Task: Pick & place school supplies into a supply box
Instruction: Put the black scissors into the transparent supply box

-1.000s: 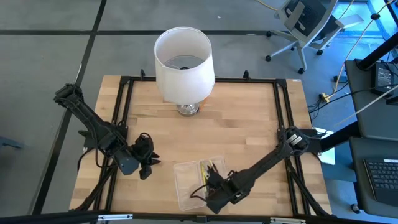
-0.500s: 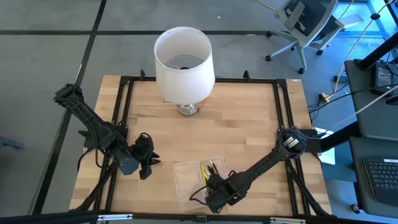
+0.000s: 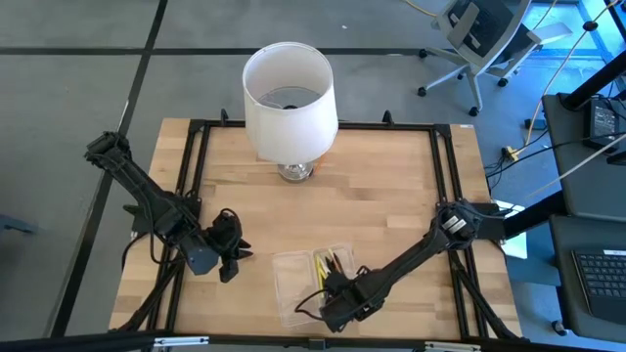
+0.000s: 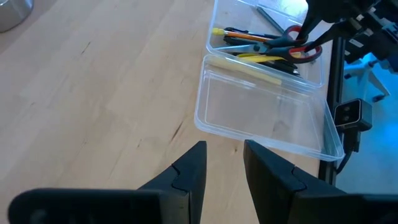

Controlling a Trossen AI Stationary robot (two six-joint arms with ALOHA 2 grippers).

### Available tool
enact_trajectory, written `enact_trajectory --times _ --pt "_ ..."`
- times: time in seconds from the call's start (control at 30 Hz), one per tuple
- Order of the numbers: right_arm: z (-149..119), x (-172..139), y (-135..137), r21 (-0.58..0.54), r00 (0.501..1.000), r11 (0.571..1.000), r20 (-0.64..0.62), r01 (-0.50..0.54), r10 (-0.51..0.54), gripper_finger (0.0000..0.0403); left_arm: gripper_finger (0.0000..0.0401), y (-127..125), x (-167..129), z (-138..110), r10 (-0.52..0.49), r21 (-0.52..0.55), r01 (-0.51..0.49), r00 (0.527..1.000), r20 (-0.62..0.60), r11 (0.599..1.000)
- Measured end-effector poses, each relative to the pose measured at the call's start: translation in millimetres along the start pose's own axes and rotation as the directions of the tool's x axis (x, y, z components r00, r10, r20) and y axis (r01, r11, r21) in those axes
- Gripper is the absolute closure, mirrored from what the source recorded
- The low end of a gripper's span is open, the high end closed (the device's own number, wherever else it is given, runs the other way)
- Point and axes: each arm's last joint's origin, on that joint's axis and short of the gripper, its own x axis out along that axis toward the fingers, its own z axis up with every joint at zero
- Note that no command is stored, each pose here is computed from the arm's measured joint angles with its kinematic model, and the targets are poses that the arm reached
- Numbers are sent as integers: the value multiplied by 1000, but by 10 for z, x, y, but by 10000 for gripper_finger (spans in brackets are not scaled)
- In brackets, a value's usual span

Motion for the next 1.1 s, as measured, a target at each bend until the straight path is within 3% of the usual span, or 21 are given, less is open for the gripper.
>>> enact_trajectory --times 1.1 --pt "96 10 -15 19 1000 1000 -1 -13 13 290 301 0 0 0 0 7 0 1000 0 1000"
